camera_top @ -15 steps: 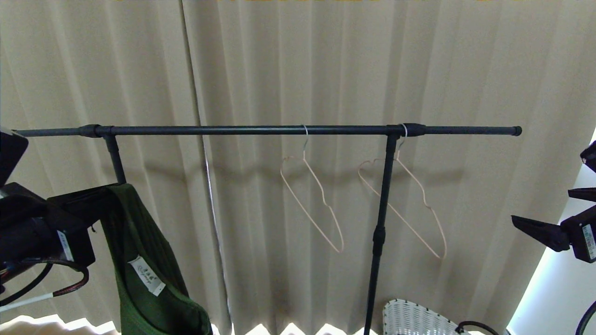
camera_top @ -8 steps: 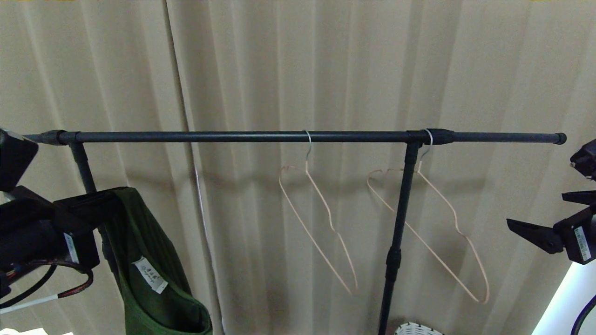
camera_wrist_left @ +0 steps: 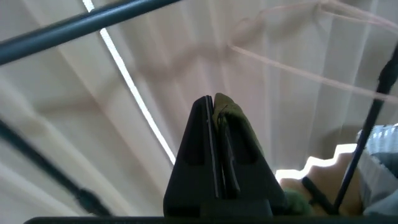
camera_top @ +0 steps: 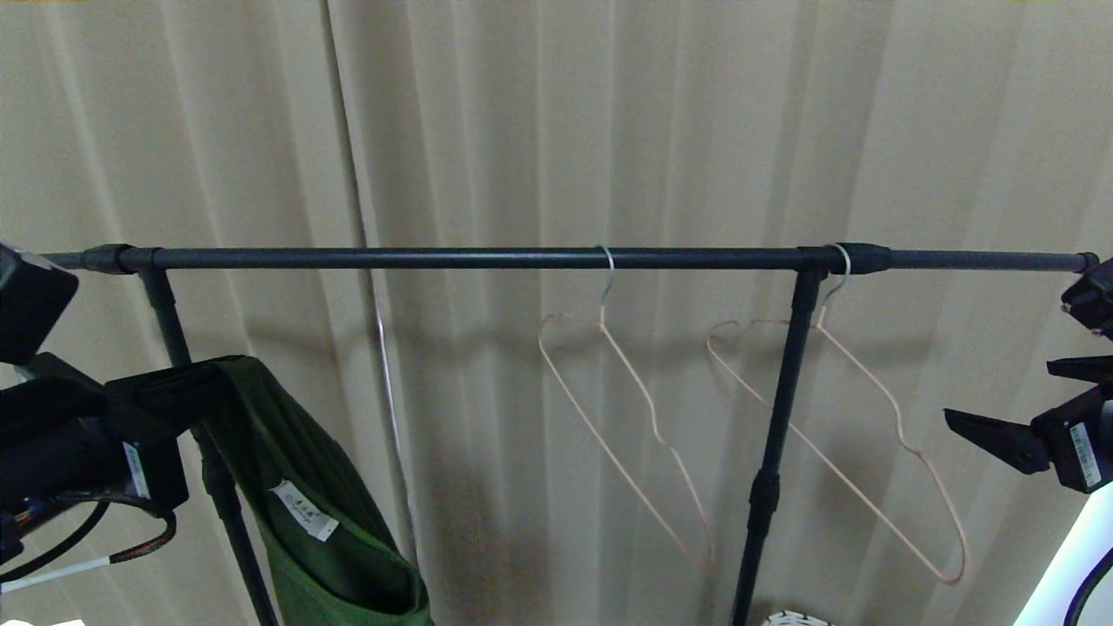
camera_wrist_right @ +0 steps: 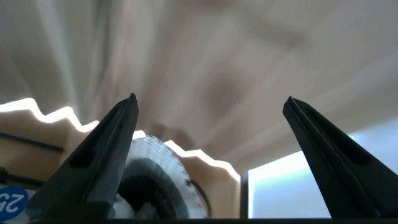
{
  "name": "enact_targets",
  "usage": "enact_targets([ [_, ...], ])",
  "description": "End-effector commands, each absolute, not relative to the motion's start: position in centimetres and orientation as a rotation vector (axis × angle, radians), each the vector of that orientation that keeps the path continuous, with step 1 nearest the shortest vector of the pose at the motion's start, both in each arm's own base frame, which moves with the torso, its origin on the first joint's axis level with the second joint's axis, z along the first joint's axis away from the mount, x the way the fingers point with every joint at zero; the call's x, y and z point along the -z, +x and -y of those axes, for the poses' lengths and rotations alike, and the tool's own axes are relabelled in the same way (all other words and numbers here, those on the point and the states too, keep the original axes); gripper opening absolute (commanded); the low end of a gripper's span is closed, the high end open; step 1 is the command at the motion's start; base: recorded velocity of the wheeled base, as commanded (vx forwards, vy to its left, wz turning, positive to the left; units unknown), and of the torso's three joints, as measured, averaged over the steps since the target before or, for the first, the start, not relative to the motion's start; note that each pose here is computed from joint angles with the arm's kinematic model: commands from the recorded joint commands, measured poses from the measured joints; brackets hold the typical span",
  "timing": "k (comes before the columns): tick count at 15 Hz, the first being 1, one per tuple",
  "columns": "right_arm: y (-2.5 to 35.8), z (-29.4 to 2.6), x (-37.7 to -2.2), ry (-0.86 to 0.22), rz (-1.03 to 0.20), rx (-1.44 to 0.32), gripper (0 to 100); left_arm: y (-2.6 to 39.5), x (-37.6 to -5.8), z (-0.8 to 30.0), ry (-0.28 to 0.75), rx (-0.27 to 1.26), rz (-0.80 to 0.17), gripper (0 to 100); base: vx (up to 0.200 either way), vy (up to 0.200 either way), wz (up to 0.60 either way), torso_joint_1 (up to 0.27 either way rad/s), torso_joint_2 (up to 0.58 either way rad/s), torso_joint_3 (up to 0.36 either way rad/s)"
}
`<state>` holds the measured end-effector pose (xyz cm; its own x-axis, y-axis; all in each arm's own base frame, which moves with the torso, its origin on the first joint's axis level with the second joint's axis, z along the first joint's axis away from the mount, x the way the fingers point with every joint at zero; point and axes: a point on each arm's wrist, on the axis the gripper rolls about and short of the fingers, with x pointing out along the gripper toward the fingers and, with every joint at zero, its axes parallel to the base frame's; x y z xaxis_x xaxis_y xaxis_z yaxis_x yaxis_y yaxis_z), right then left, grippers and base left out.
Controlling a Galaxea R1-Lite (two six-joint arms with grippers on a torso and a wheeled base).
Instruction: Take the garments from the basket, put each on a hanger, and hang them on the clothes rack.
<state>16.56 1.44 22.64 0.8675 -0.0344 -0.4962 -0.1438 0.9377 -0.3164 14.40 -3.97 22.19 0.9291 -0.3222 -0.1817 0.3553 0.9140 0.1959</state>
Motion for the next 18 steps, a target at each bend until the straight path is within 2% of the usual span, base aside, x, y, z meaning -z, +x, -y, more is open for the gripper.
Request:
enact_targets([
  [1, 16.5, -1.5, -22.7, -0.355, -0.518, -0.059, 100, 14.4, -22.2, 4.0, 0.229, 0.350, -0.145, 0, 0.000, 0.200, 0.00, 0.002, -0.01, 0.002],
  [2, 16.5, -1.5, -22.8, -0.355, -0.515, -0.059, 100, 14.4, -22.1, 4.0, 0.231, 0.351, -0.149, 0, 0.000, 0.200, 0.00, 0.002, 0.00, 0.002],
  [6, 16.6, -1.5, -22.7, -0.355, -0.518, -0.059, 100, 14.1, -21.5, 3.9, 0.234, 0.354, -0.166, 0, 0.000, 0.000, 0.00, 0.000, 0.00, 0.000],
  [8, 17.5, -1.4, -22.1, -0.341, -0.556, -0.049, 100, 14.1, -21.5, 3.9, 0.234, 0.353, -0.166, 0, 0.000, 0.000, 0.00, 0.000, 0.00, 0.000],
  [13, 21.5, -2.0, -19.3, -0.163, -0.718, 0.010, 100, 13.5, -21.4, 3.7, 0.233, 0.352, -0.155, 0, 0.000, 0.000, 0.00, 0.000, 0.00, 0.000],
  [18, 23.3, -2.5, -18.6, -0.098, -0.749, 0.025, 100, 13.3, -21.4, 3.7, 0.233, 0.354, -0.152, 0, 0.000, 0.000, 0.00, 0.000, 0.00, 0.000],
])
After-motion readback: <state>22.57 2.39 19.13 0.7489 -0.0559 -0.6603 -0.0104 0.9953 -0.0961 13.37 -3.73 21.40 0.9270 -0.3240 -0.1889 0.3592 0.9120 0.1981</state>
